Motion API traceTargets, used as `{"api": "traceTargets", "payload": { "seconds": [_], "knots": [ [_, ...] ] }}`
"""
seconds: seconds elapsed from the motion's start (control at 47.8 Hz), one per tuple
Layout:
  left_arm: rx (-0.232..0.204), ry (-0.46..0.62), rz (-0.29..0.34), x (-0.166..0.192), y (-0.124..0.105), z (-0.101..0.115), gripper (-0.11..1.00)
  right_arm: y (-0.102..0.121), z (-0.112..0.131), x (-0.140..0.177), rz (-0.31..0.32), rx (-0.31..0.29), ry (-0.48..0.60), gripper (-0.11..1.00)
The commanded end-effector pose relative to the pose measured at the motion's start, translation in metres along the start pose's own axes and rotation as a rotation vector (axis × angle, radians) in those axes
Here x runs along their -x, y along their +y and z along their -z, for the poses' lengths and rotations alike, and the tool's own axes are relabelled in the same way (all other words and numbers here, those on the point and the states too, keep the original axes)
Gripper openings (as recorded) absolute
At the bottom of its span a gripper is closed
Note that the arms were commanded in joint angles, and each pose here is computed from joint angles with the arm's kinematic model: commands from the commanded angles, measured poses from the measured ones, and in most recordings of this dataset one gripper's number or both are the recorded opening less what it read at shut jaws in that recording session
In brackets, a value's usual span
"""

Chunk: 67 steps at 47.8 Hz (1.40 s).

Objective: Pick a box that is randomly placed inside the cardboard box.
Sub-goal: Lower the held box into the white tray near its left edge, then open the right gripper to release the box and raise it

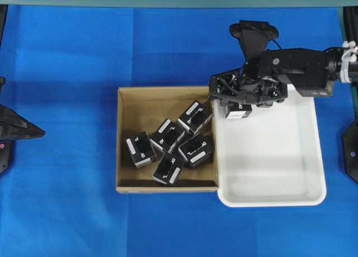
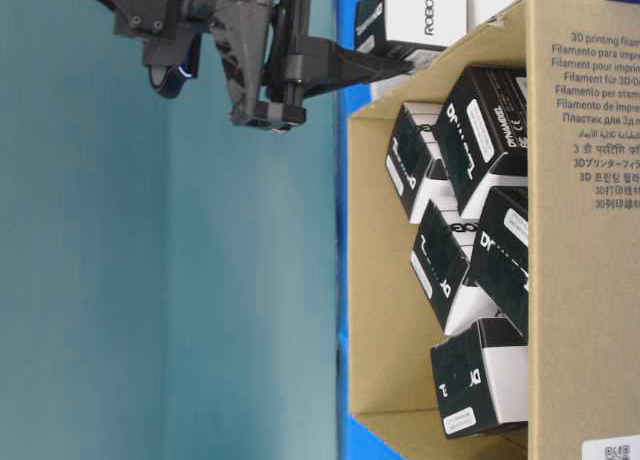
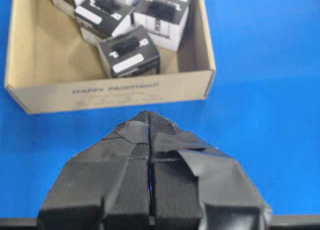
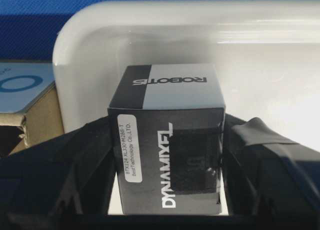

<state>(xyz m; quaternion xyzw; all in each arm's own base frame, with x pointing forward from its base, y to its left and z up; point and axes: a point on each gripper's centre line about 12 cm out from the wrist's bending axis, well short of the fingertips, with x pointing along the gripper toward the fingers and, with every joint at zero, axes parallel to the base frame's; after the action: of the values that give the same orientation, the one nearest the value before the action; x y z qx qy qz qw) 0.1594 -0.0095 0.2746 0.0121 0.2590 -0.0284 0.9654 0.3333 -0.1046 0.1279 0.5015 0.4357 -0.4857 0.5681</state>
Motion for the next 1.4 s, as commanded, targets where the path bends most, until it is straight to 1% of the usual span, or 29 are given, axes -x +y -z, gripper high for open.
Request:
{"api": "traceTargets", "payload": {
  "seconds": [0.0,0.314,0.523,0.627,0.669,0.753,0.795,0.836,1.213,1.276,1.38],
  "knots": [
    [-0.002,-0.026,0.000,0.003,0.000,-0.010,-0.07,0.001,0.000,0.000,-0.003,0.000,0.001,0.63],
    [-0.002,-0.025,0.000,0.002,0.000,-0.010,-0.07,0.001,0.000,-0.001,-0.007,0.004,0.001,0.63],
    [-0.002,-0.023,0.000,0.002,0.000,-0.010,-0.07,0.005,0.000,-0.001,-0.034,-0.002,-0.005,0.63],
    [0.000,-0.023,0.000,0.002,0.000,-0.010,-0.07,0.005,0.000,-0.001,-0.034,-0.004,-0.005,0.63],
    [0.001,-0.023,0.000,0.002,0.000,-0.010,-0.07,0.005,0.000,0.000,-0.028,-0.001,-0.004,0.70],
    [0.000,-0.026,0.000,0.003,0.000,-0.010,-0.07,0.003,0.000,0.000,-0.009,0.008,-0.002,0.89],
    [-0.002,-0.026,0.000,0.003,0.000,-0.010,-0.07,0.002,0.001,-0.001,-0.002,0.008,0.001,0.96],
    [-0.002,-0.026,0.000,0.003,0.000,-0.010,-0.07,0.002,0.001,0.000,-0.002,0.011,0.000,0.99],
    [0.003,-0.023,0.001,0.002,0.000,-0.010,-0.07,0.003,0.000,-0.001,-0.005,0.007,-0.002,0.99],
    [0.004,-0.025,0.001,0.002,0.000,-0.010,-0.07,0.005,0.000,0.003,-0.011,0.011,-0.003,0.99],
    [0.006,-0.026,0.001,0.003,0.000,-0.010,-0.07,0.013,-0.004,0.021,-0.053,0.011,-0.017,0.99]
  ]
}}
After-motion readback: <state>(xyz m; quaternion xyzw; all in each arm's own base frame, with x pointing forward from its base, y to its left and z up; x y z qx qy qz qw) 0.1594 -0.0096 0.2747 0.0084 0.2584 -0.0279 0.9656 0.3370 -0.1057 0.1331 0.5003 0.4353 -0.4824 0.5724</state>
